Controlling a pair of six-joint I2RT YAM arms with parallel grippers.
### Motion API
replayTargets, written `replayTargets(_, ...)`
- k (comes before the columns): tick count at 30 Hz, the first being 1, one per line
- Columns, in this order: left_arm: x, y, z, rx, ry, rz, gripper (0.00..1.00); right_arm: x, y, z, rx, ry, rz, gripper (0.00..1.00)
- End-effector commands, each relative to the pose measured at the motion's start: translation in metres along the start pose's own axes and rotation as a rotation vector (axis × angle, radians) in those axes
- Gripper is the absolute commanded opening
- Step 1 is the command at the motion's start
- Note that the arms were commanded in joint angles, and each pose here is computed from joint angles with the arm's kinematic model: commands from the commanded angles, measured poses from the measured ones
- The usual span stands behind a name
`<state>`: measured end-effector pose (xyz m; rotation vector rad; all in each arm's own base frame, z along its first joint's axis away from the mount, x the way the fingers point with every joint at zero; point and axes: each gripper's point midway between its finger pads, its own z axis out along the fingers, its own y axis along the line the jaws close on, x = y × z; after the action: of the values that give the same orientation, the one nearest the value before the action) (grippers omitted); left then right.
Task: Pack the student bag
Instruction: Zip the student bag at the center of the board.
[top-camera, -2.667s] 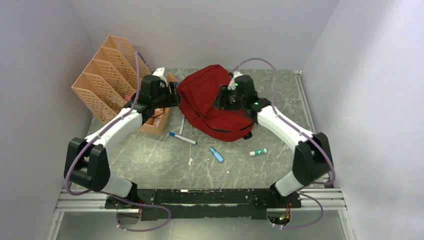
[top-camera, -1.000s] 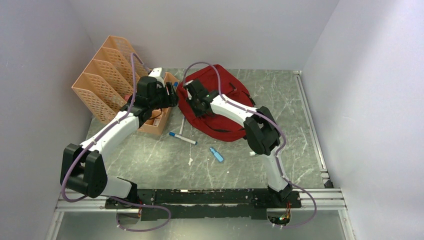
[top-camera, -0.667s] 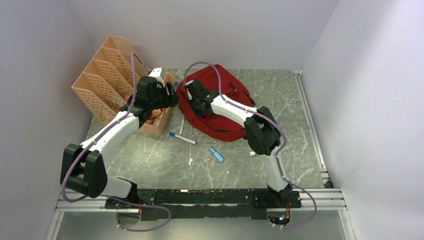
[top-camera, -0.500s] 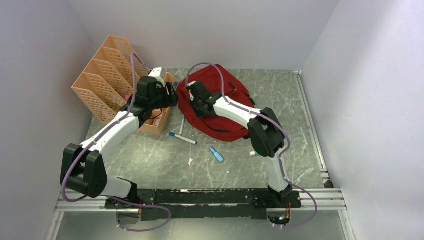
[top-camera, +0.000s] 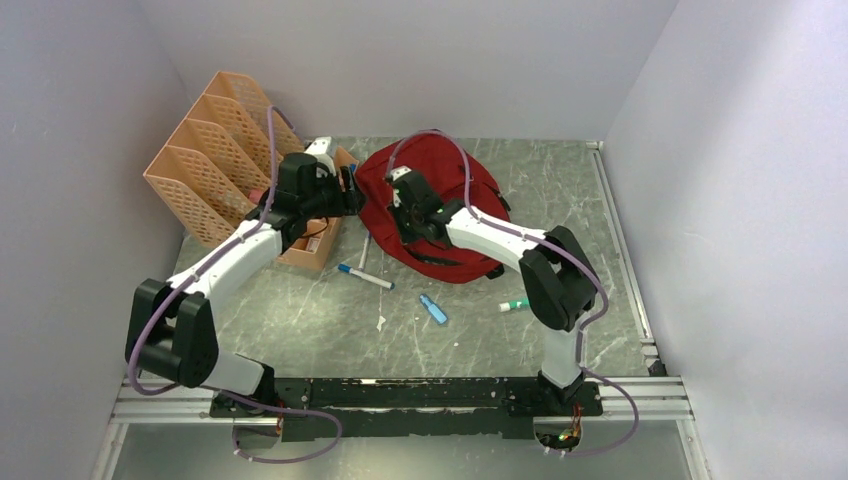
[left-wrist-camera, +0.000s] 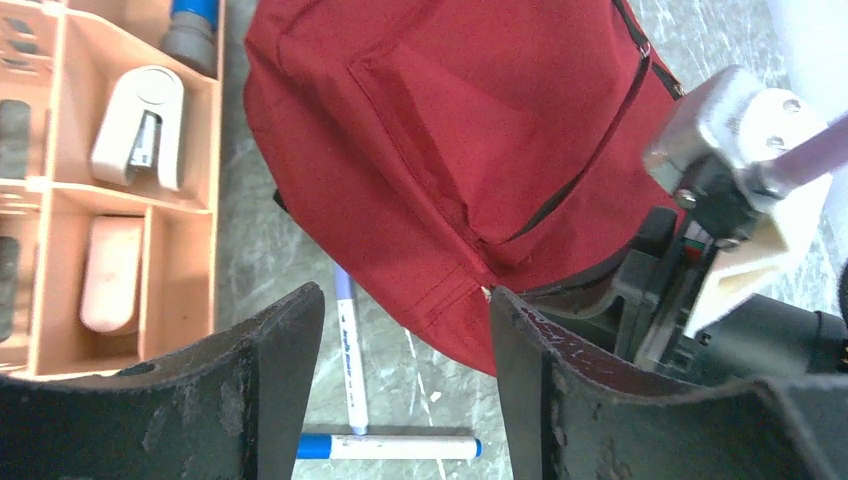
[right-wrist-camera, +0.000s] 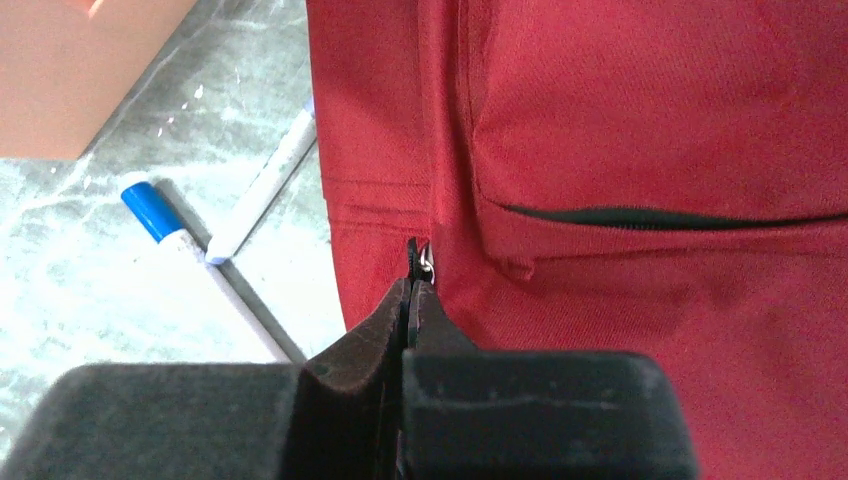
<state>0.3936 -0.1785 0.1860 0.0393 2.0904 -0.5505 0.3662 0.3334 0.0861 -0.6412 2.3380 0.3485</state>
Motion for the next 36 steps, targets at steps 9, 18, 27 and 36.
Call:
replayTargets(9,0.03,-0.03,0.029,0.194,0.111,-0.2,0.73,-0.016,0.016,-0.026,-0.261,-0.249,0.105,0.0)
replayTargets(18,0.043,-0.037,0.056,0.178,0.143,-0.253,0.73,-0.017,0.012,-0.037,-0.442,-0.312,0.148,0.0)
replayTargets(27,0.064,-0.039,0.085,0.146,0.194,-0.286,0.68,-0.018,0.015,-0.046,-0.507,-0.339,0.096,0.0)
replayTargets(36,0.066,-0.037,0.113,0.124,0.205,-0.276,0.57,-0.015,0.022,-0.052,-0.557,-0.338,0.078,0.0)
